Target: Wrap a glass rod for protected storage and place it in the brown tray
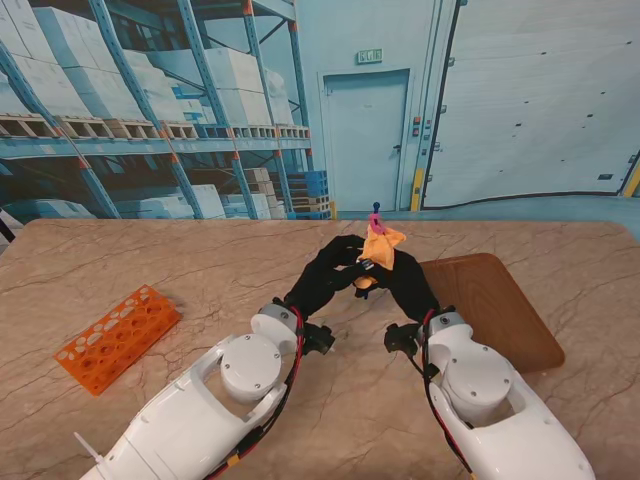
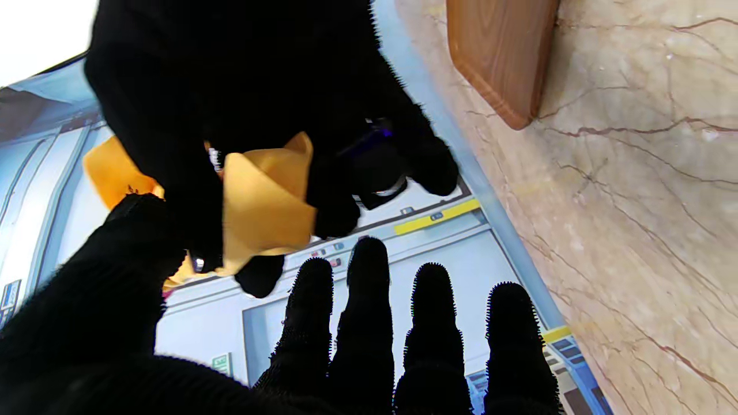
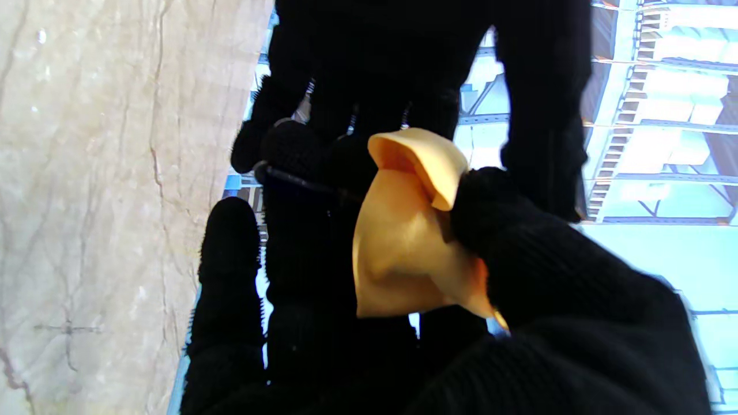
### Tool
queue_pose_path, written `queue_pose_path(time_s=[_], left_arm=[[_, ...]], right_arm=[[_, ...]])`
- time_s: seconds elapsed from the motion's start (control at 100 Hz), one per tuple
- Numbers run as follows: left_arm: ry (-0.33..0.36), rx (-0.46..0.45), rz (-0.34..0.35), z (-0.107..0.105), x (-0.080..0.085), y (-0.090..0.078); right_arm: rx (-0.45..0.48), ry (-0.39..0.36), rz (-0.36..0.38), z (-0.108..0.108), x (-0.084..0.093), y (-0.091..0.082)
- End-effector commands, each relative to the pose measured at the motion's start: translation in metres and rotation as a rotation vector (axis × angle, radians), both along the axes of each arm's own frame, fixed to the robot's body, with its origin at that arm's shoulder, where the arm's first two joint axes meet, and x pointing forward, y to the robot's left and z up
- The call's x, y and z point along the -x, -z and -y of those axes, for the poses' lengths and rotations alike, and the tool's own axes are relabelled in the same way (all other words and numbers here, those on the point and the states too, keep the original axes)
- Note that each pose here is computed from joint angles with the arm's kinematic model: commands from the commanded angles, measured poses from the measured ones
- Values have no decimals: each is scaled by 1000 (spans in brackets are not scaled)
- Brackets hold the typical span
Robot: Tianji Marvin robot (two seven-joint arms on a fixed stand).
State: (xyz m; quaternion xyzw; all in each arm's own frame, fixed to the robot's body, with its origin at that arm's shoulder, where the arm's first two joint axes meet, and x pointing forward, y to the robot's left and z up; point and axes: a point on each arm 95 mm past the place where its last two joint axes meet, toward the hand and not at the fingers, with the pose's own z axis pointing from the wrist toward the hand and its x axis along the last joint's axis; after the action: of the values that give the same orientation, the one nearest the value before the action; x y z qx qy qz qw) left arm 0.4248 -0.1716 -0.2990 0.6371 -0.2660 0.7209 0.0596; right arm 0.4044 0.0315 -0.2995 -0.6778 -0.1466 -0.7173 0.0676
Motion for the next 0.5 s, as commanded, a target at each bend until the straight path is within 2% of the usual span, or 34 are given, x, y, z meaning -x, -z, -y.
queue_pose_path(time_s=[0.0,0.28,0.49], left_arm=[[-1,-11,-11,-2,2,6],[-13,-32,19,-18,0,4],[-15,-63,79,-40,-1,-3]], right_arm=[[-10,4,32,0,1,-8],[31,31,113,17,0,-24],[132,62,186,38,-2,-33]])
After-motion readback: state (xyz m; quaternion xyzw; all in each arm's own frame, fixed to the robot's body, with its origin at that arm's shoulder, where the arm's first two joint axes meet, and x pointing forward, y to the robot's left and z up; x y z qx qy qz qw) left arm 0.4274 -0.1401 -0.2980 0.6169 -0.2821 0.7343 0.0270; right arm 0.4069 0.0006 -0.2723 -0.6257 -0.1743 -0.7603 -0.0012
